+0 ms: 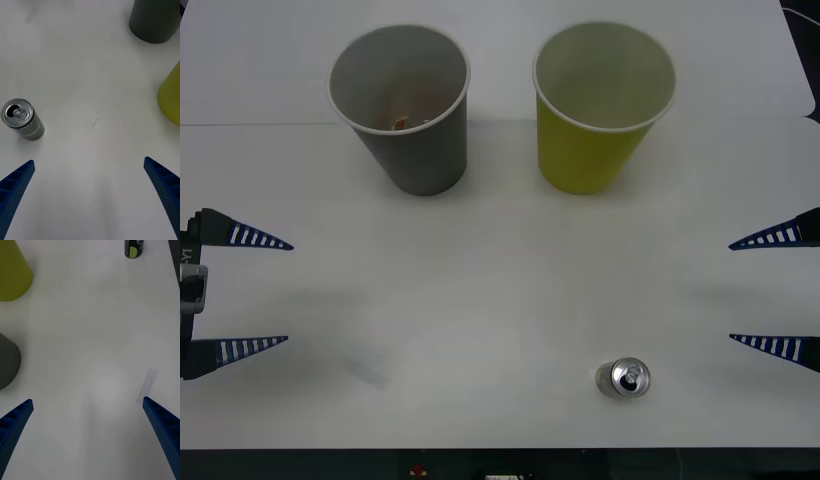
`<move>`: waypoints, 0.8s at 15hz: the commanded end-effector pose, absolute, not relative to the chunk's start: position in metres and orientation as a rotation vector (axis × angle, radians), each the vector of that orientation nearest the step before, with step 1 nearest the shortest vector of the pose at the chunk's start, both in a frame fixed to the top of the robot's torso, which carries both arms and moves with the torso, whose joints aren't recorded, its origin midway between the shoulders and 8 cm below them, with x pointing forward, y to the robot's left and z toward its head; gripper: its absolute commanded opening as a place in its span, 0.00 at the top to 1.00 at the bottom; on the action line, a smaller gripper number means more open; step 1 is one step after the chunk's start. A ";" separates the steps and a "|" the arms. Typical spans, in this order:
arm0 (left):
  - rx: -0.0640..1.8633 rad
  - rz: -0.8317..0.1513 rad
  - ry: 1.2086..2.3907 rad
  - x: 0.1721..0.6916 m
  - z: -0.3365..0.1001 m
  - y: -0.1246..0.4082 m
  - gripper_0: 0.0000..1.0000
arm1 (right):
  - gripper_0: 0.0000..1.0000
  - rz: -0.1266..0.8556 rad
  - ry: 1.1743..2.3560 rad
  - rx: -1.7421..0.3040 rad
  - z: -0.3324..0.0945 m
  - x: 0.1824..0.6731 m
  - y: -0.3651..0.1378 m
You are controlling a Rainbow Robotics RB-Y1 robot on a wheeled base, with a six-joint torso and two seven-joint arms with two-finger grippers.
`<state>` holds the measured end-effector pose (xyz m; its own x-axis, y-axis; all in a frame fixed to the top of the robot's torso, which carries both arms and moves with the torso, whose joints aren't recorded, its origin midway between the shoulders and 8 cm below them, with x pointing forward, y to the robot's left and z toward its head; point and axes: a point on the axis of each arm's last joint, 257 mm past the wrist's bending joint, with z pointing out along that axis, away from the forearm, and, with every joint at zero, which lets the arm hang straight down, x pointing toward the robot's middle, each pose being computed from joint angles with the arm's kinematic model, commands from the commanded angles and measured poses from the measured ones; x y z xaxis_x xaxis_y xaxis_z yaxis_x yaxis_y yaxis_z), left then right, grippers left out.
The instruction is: Put the can into the green bin and the plastic bottle into the gray bin
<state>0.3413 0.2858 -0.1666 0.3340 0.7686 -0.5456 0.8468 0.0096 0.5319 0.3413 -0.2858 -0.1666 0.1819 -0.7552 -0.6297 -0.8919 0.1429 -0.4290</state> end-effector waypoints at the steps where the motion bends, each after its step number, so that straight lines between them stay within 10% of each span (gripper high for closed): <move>1: 1.762 -0.118 1.444 0.341 -0.167 0.286 0.00 | 0.00 0.209 1.596 -1.634 -0.167 0.341 -0.286; 12: 1.762 -0.118 1.444 0.341 -0.167 0.286 0.00 | 0.00 0.333 1.627 -1.505 -0.175 0.319 -0.291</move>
